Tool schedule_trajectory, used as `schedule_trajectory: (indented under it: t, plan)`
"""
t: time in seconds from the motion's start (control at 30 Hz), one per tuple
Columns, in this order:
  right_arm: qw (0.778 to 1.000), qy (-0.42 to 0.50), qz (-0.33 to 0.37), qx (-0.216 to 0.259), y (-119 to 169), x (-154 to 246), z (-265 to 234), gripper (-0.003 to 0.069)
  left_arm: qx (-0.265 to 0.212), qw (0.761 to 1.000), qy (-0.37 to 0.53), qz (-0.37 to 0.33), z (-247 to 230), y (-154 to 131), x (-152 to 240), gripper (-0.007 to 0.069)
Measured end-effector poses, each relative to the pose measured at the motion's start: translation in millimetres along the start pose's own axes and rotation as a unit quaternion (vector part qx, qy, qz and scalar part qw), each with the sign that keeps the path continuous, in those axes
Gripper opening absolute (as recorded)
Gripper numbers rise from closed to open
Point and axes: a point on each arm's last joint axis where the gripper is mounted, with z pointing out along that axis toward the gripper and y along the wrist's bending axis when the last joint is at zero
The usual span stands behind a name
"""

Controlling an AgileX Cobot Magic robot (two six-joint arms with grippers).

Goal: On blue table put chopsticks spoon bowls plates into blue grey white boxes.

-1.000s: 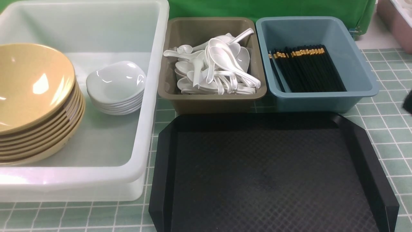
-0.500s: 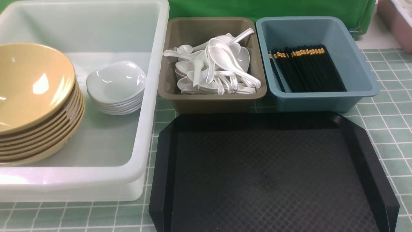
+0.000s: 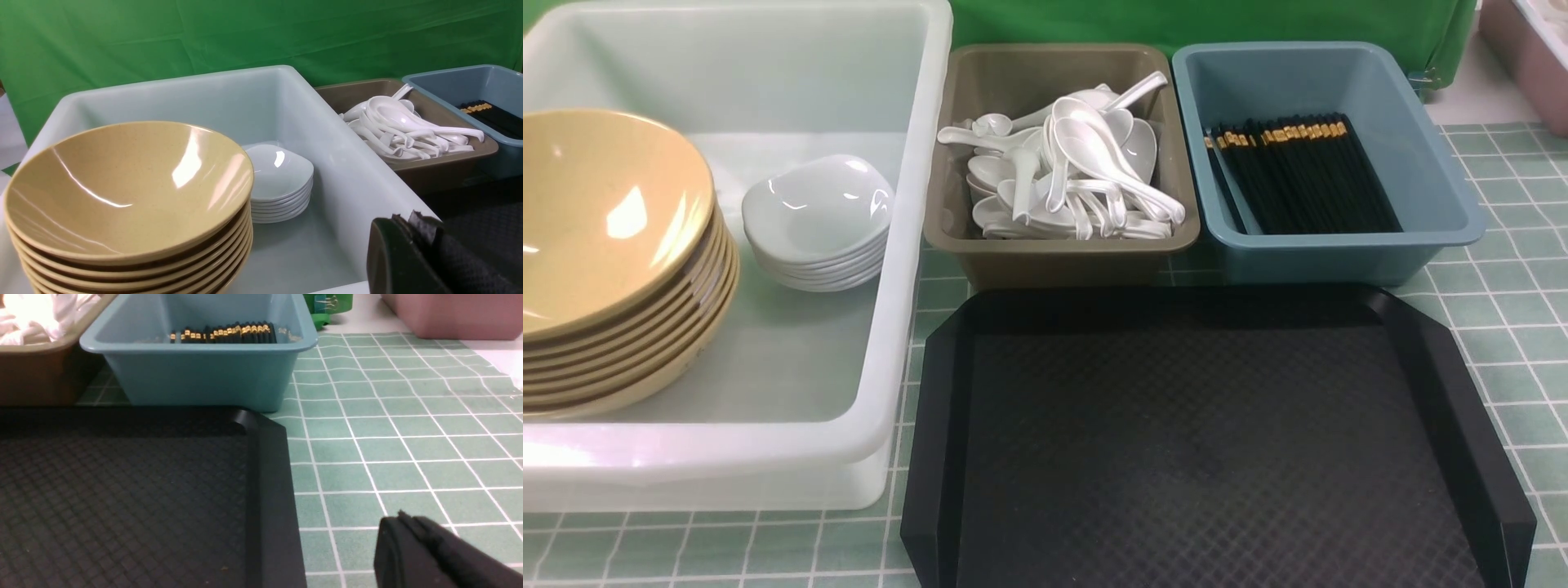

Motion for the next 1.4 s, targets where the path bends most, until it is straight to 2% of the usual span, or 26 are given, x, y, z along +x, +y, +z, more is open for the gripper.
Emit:
schedule_trajectory:
  t: [0.83,1.03,1.13,1.23,1.4]
  plan:
    - [1.0,0.0,0.0,0.001,0,0,0,0.0044,0.0,1.0,0.002,0.0,1,0,1,0.0002]
    - [1.0,0.0,0.0,0.001,0,0,0,0.0047,0.002,1.0,0.001,-0.005,18,-2,22,0.0002]
    - [1.0,0.0,0.0,0.001,0,0,0,0.005,-0.021,0.999,-0.046,-0.007,33,-1,37,0.0002]
    - [1.0,0.0,0.0,0.001,0,0,0,0.0052,-0.064,0.995,-0.079,-0.02,46,2,59,0.0002]
    - [1.0,0.0,0.0,0.001,0,0,0,0.0057,-0.12,0.989,-0.059,-0.071,57,7,100,0.0002]
